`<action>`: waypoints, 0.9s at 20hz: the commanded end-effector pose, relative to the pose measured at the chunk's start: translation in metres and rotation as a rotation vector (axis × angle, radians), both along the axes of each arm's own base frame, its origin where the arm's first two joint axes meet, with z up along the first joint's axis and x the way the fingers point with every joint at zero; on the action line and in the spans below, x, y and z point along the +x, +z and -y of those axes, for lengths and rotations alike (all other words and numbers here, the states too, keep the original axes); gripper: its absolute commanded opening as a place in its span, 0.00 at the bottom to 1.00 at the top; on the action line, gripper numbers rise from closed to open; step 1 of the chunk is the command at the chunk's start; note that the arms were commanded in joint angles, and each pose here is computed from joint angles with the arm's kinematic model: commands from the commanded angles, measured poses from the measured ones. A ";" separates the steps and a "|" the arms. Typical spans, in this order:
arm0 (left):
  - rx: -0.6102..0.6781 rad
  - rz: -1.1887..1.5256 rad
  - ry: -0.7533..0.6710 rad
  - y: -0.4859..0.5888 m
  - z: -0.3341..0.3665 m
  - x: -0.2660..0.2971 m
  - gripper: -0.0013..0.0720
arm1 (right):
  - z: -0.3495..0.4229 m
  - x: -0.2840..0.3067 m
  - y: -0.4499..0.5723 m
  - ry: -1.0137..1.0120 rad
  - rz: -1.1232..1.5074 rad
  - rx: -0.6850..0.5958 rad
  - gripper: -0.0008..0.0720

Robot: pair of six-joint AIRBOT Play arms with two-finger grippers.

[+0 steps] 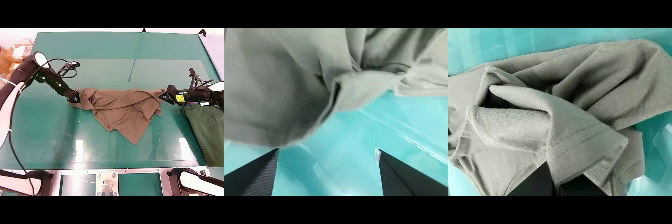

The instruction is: Fold the shirts.

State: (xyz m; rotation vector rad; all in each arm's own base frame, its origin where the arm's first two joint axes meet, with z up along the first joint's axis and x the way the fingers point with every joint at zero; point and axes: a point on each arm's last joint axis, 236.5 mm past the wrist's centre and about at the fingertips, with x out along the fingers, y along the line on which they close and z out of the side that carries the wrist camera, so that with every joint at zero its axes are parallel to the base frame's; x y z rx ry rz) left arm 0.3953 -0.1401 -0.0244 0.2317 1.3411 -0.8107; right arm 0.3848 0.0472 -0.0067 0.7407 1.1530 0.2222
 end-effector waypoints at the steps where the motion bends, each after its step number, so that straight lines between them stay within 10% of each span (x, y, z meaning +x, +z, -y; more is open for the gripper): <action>1: -0.022 0.082 0.032 -0.023 0.004 0.019 0.98 | 0.001 0.002 0.000 -0.007 0.005 -0.003 0.04; 5: -0.133 0.022 0.089 -0.053 0.028 0.020 0.97 | 0.001 0.002 0.000 -0.008 0.006 -0.003 0.04; 6: -0.145 0.011 0.101 -0.056 0.030 0.021 0.75 | 0.001 0.002 0.000 -0.008 0.006 -0.003 0.04; 7: -0.149 0.007 0.098 -0.054 0.031 0.020 0.04 | 0.002 0.003 0.001 -0.009 0.008 -0.003 0.04; 12: -0.210 0.108 0.070 0.055 0.043 0.038 0.05 | -0.004 0.032 0.085 0.021 0.165 0.071 0.04; 18: -0.370 0.968 0.088 0.416 0.032 0.008 0.05 | -0.024 0.017 0.358 0.116 0.775 -0.030 0.04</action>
